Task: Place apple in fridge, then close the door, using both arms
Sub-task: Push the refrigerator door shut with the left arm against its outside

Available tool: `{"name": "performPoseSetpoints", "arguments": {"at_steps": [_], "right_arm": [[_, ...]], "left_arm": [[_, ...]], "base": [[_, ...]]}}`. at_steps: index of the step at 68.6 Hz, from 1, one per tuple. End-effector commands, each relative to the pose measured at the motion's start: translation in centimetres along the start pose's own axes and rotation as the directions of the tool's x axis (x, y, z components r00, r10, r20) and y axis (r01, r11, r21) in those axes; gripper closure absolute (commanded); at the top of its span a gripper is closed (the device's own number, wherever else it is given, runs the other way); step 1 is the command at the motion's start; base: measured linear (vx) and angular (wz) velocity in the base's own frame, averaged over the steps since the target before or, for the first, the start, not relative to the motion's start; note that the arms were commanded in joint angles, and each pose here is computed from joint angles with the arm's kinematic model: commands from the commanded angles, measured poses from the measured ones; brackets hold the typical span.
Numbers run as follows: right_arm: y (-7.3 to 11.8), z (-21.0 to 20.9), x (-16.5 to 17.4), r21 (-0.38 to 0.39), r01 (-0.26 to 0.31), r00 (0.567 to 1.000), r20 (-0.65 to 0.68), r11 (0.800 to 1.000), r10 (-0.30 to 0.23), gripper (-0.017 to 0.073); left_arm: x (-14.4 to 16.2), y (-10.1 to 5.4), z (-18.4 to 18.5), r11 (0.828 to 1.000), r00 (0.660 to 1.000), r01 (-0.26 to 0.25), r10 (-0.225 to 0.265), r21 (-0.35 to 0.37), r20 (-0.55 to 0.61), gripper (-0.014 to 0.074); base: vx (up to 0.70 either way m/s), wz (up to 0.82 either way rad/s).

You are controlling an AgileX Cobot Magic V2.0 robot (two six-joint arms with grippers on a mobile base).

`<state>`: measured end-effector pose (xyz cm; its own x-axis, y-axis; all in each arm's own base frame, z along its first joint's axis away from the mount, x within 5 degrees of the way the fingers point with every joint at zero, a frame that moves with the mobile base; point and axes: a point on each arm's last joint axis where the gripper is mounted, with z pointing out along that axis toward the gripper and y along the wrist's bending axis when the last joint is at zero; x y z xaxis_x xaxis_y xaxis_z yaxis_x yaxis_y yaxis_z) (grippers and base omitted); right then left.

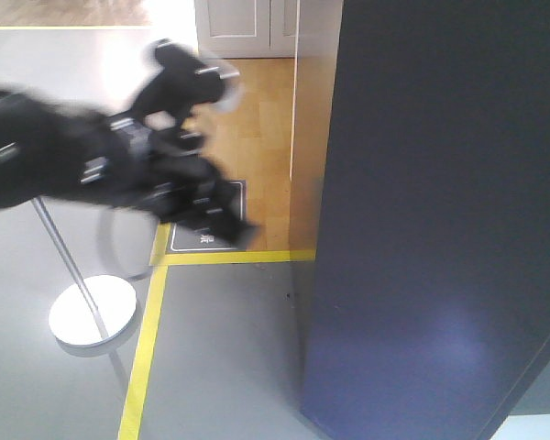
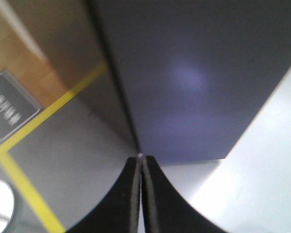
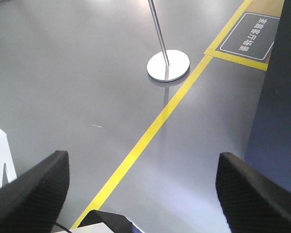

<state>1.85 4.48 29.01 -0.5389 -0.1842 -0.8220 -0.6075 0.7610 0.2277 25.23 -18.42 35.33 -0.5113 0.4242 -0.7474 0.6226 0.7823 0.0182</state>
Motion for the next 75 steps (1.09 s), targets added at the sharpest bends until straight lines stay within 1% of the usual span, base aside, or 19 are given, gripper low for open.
{"name": "performPoseSetpoints", "arguments": {"at_steps": [1,4,11,16,18,21,23,27,30,36,38,43,48,51,52,57,67,72,75], "right_arm": [[0.1,-0.4,-1.1,0.01,0.001,0.997,0.072,1.0,-0.002,-0.002],[-0.2,-0.4,-1.3,0.034,-0.002,0.996,0.088,0.999,-0.001,-0.0012],[-1.1,0.1,-1.7,0.112,-0.04,0.997,0.069,0.993,0.032,0.003],[-1.9,0.6,-2.0,0.175,-0.033,0.999,0.023,0.984,0.029,0.0068],[-2.2,0.9,-2.2,0.192,-0.033,0.999,0.002,0.981,0.033,0.0084],[-2.7,1.2,-2.6,0.223,-0.013,0.999,-0.028,0.975,0.02,0.0118],[-2.9,1.4,-2.9,0.239,-0.004,0.999,-0.041,0.971,0.014,0.0141],[-3.4,1.8,-3.5,0.273,-0.002,0.998,-0.062,0.962,0.019,0.0207],[-3.9,2.2,-3.9,0.307,0.014,0.997,-0.074,0.952,0.009,0.0263],[-5.0,3.1,-4.7,0.364,0.023,0.995,-0.098,0.931,0.014,0.0412],[-5.3,3.4,-4.9,0.384,0.033,0.995,-0.103,0.923,0.007,0.0467],[-6.1,4.1,-5.6,0.424,0.078,0.994,-0.103,0.902,-0.037,0.0578],[-6.9,4.5,-6.7,0.478,0.121,0.992,-0.094,0.87,-0.087,0.0571],[-7.4,4.8,-7.4,0.51,0.121,0.992,-0.087,0.852,-0.089,0.057],[-7.6,4.9,-7.7,0.526,0.116,0.993,-0.082,0.843,-0.085,0.057],[-8.6,5.7,-8.6,0.568,0.083,0.996,-0.075,0.819,-0.048,0.0567],[-10.2,6.8,-10.6,0.606,0.118,0.989,-0.146,0.787,-0.036,0.0564],[-11.3,6.6,-12.0,0.642,0.091,0.992,-0.124,0.761,-0.014,0.0563],[-12.1,5.9,-13.0,0.673,0.051,0.996,-0.086,0.737,0.01,0.0563]], "left_arm": [[0.6,1.3,-2.6,0.998,0.993,0.05,-0.045,-0.04,0.11,0.06],[1.8,1.9,-3.1,0.996,0.993,0.067,-0.061,-0.058,0.101,0.06],[4.4,2.9,-4.2,0.99,0.991,0.105,-0.095,-0.099,0.096,0.06],[6.1,3.4,-5.1,0.981,0.983,0.151,-0.137,-0.122,0.12,0.06],[6.7,3.6,-5.4,0.978,0.981,0.16,-0.143,-0.132,0.129,0.06],[7.5,3.7,-5.9,0.975,0.979,0.167,-0.146,-0.145,0.144,0.06],[7.9,3.8,-6.3,0.974,0.978,0.162,-0.138,-0.156,0.155,0.06],[8.5,3.7,-6.8,0.975,0.979,0.15,-0.124,-0.166,0.16,0.06],[8.8,3.6,-7.2,0.975,0.98,0.14,-0.112,-0.174,0.163,0.06],[8.9,3.5,-7.7,0.975,0.979,0.14,-0.111,-0.174,0.169,0.06],[8.9,3.5,-7.8,0.975,0.979,0.14,-0.11,-0.174,0.171,0.06],[8.9,3.5,-7.8,0.975,0.979,0.14,-0.11,-0.175,0.174,0.06],[8.9,3.5,-7.8,0.975,0.979,0.14,-0.11,-0.174,0.172,0.06],[8.9,3.5,-7.8,0.975,0.979,0.14,-0.11,-0.174,0.172,0.06],[8.9,3.5,-7.8,0.975,0.979,0.14,-0.11,-0.174,0.172,0.06],[8.9,3.5,-7.8,0.975,0.979,0.14,-0.11,-0.174,0.172,0.06],[8.9,3.5,-7.8,0.975,0.979,0.14,-0.11,-0.174,0.172,0.06],[8.9,3.5,-7.8,0.975,0.979,0.14,-0.11,-0.174,0.172,0.06],[8.9,3.5,-7.8,0.975,0.979,0.14,-0.11,-0.174,0.172,0.06]], "base": [[0.0,0.0],[0.0,0.0],[0.0,0.0],[0.0,0.0],[0.0,0.0],[0.0,0.0],[0.0,0.0],[0.0,0.0],[0.0,0.0],[0.0,0.0],[0.0,0.0],[0.0,0.0],[0.0,0.0],[0.0,0.0],[0.0,0.0],[0.0,0.0],[0.0,0.0],[0.0,0.0],[0.0,0.0]]}}
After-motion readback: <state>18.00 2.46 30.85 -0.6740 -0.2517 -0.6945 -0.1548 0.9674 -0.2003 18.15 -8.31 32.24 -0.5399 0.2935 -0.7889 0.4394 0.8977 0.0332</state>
